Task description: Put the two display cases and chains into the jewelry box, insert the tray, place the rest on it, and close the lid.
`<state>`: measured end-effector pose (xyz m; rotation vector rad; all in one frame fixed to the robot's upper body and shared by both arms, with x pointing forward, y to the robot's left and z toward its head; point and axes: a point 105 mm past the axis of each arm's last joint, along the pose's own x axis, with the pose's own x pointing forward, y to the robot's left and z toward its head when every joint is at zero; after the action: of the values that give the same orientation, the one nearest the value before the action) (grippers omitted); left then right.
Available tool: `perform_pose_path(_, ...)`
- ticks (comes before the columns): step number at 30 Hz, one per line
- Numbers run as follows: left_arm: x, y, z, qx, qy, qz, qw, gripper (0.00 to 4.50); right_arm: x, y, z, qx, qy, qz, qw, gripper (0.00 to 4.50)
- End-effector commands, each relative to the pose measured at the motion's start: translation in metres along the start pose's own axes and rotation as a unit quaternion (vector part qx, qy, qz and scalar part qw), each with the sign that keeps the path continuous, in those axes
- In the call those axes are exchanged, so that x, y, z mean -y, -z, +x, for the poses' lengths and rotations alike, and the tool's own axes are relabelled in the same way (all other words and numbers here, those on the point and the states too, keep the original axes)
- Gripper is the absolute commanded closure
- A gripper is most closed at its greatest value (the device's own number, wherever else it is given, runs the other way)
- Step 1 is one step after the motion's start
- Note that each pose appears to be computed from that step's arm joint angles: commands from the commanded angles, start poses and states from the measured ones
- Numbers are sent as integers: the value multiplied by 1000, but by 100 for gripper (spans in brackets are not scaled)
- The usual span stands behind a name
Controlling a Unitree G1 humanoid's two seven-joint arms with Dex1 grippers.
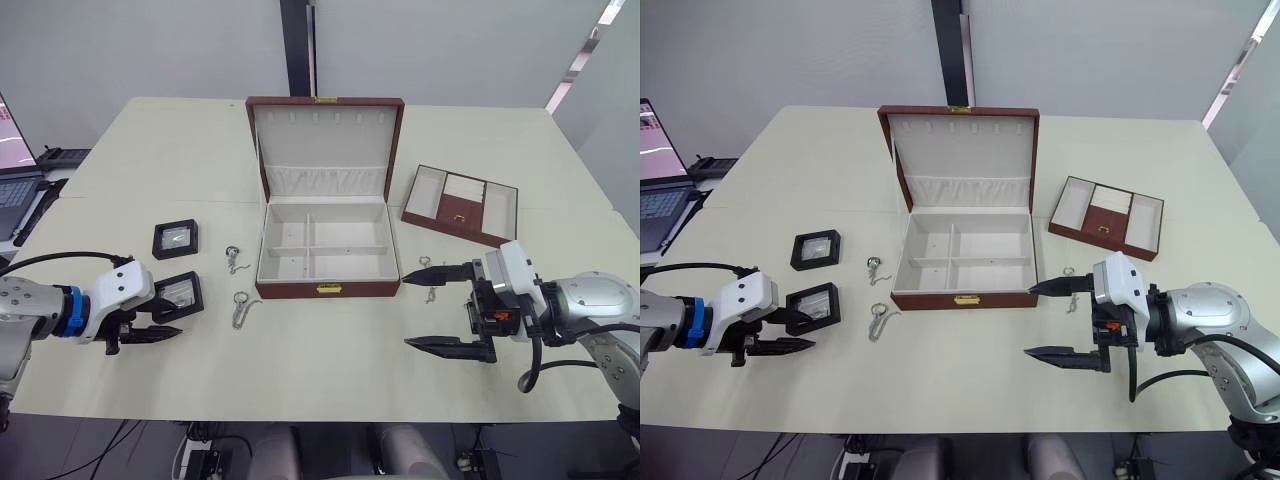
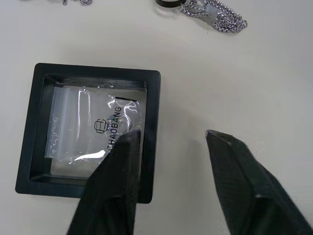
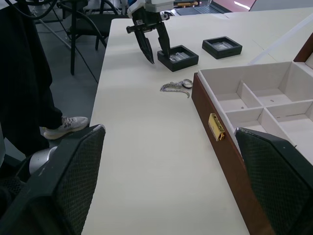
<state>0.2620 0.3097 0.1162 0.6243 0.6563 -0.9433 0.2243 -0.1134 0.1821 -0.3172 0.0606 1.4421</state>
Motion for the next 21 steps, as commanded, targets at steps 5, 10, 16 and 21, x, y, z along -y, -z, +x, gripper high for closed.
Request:
perform_pose_path(5, -5, -1, -1, -6, -11, 5, 1000, 448, -1, -4, 0, 15, 11, -19, 1000, 0)
perform_pose_path(10, -6, 0, -1, -5, -14, 4, 1000, 448, 0, -5, 0, 21, 17, -20, 999, 0)
perform_pose_path(16, -9, -1, -2, -2, -18, 5, 1000, 448, 2, -6, 0, 28, 22, -20, 999, 0)
perform_pose_path(21, -13, -9, -10, 4, -23, 12, 1000, 448, 4, -6, -3, 36, 29, -15, 999, 0)
